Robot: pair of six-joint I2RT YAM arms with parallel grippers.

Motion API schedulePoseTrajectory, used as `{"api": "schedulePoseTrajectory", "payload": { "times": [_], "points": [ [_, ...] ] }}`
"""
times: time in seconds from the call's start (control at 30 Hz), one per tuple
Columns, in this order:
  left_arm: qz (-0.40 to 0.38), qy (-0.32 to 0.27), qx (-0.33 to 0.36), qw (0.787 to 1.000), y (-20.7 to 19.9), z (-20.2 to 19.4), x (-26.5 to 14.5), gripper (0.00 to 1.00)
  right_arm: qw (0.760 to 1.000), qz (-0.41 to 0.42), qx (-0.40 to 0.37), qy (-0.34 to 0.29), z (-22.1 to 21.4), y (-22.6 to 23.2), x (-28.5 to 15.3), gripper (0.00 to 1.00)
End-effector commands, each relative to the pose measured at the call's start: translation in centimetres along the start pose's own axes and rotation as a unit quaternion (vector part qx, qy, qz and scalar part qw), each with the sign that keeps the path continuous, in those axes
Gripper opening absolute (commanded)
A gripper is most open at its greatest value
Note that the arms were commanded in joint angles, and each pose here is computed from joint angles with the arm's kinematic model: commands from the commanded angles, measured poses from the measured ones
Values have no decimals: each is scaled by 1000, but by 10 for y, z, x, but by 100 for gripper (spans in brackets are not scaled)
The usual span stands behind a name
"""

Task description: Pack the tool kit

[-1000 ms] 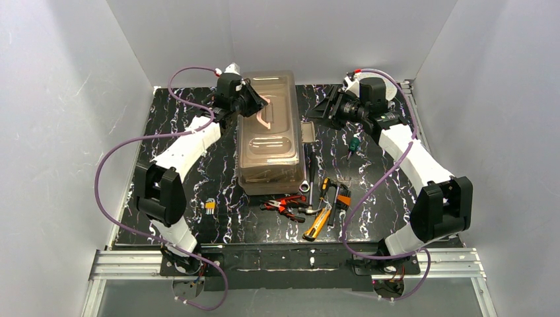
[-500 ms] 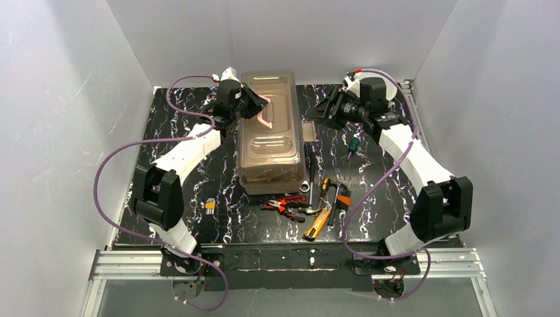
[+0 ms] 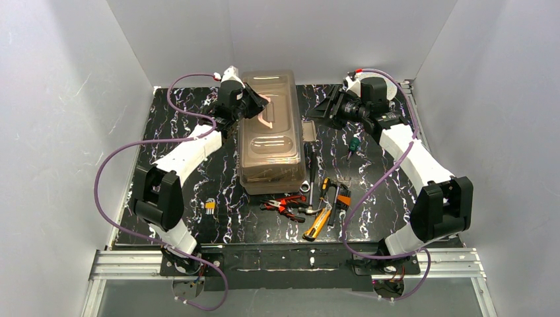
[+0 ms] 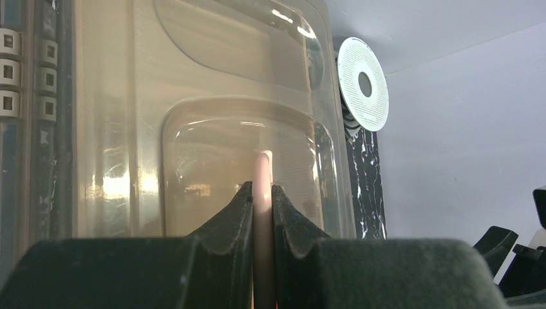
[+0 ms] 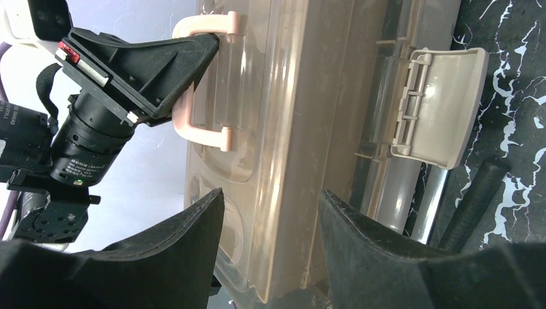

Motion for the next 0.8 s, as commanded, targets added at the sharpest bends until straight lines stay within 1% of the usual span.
{"api": "schedulePoseTrajectory", "payload": {
  "times": [0.0,0.17,0.27,0.3,0.37,0.4,0.43,0.5,0.57,0.67,0.77],
  "points": [
    [56,-70,69,994,23,4,19,0,999,23,-23,-17,3,13,-11,63],
    [52,-75,75,993,23,4,26,0,999,23,-21,-10,1,10,-10,63],
    [47,-65,73,994,20,4,27,0,1000,21,-18,-5,0,7,-7,64],
    [42,-58,74,995,19,3,26,4,1000,20,-19,-5,0,7,-7,65],
    [40,-46,79,995,14,5,21,28,1000,18,-19,-5,0,6,-7,65],
    [41,-43,79,995,10,9,18,35,1000,18,-20,-6,0,6,-6,65],
    [46,-33,79,995,10,9,15,39,1000,19,-20,-6,1,7,-7,66],
    [52,-16,77,996,8,9,8,44,1000,20,-20,-5,1,7,-6,66],
    [49,4,72,996,7,5,3,44,1000,21,-20,-5,2,7,-6,66],
    [46,39,63,996,7,-5,-4,40,1000,21,-20,-4,1,7,-6,66],
    [46,68,58,995,7,-10,-9,39,1000,21,-19,-4,0,7,-7,65]
  ]
}}
Point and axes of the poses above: each gripper's point midway between its finger pads, its own x axis out along the fingers, its own y axis along the line the jaws close on, z = x × y, the point moved 6 cm from there along -x, back along the fingers, and after that the axes turned 2 degrees about x, right-handed, at the moved point
